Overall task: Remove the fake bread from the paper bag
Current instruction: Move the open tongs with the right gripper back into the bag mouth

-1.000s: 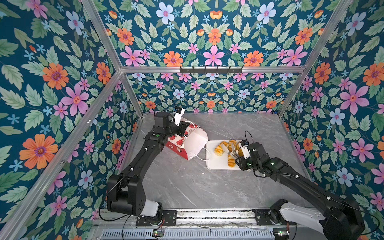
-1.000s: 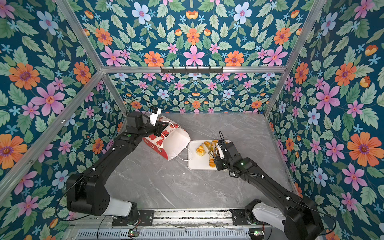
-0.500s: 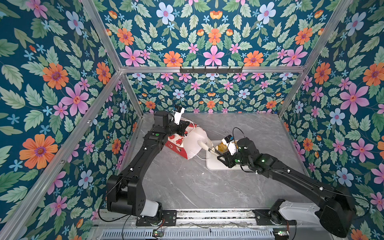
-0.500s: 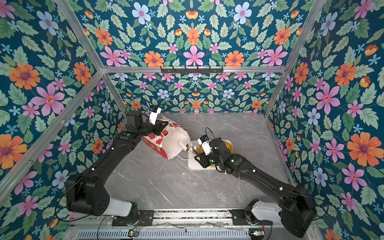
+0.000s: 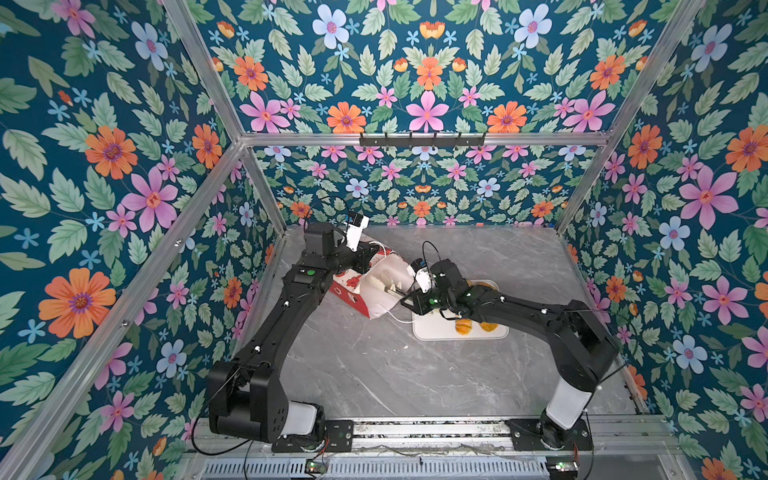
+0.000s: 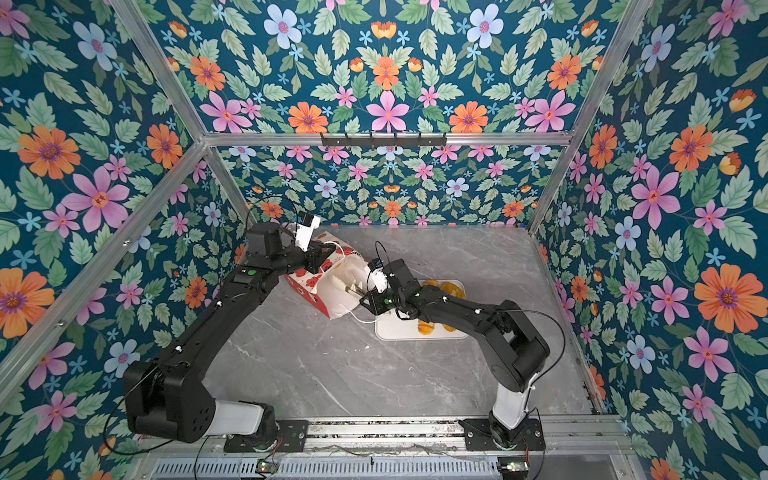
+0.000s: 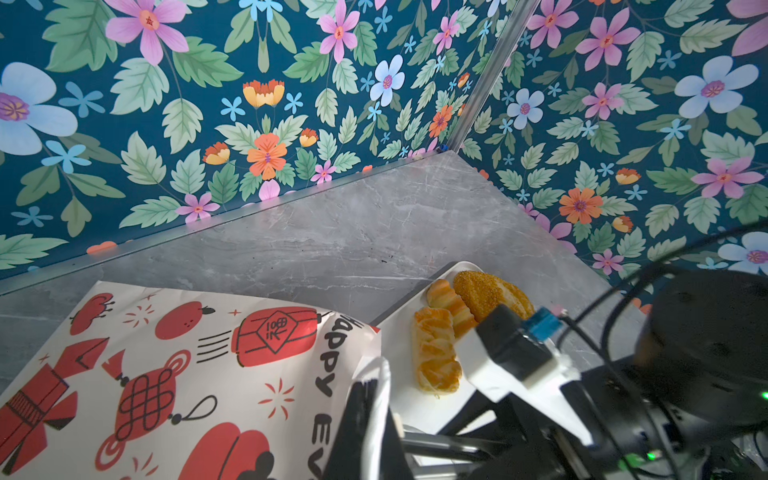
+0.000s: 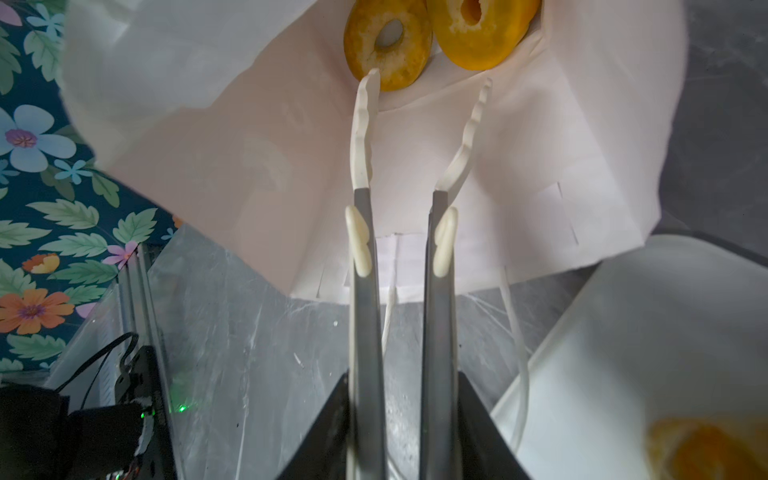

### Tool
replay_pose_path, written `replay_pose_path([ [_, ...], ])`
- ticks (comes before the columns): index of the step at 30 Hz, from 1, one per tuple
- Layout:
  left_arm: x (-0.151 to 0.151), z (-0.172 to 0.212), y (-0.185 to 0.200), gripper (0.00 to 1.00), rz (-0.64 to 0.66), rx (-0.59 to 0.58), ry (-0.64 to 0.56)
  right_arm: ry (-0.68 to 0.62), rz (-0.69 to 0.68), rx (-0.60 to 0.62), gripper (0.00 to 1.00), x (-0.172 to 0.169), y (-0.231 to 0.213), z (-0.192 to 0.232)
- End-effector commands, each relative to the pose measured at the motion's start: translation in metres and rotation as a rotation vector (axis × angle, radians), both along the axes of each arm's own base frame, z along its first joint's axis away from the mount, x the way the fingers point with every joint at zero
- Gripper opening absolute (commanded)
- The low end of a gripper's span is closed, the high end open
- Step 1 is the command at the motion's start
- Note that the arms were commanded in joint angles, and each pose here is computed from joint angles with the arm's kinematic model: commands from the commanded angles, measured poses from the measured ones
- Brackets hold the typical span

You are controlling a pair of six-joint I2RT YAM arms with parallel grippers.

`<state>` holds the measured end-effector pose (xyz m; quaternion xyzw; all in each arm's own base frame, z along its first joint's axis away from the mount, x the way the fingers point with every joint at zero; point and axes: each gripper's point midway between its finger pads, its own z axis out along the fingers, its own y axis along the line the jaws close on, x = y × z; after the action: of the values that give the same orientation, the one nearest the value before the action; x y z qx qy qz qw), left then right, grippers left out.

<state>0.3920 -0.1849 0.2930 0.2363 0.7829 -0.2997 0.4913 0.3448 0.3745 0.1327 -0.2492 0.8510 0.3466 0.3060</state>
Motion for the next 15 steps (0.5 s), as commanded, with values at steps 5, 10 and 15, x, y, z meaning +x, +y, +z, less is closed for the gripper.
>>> replay_pose_path([
  [5,-0.006,0.003,-0.002,0.0,-0.026,-0.007,-0.003,-0.077,-0.036,0.04,0.37,0.037,0.023,0.002],
  [10,-0.007,0.006,-0.003,0.0,-0.029,-0.017,-0.009,-0.073,-0.061,0.018,0.37,0.051,0.029,-0.011],
  [15,-0.006,0.006,-0.005,0.0,-0.037,-0.036,-0.005,-0.086,-0.11,0.016,0.38,0.065,0.031,-0.019],
])
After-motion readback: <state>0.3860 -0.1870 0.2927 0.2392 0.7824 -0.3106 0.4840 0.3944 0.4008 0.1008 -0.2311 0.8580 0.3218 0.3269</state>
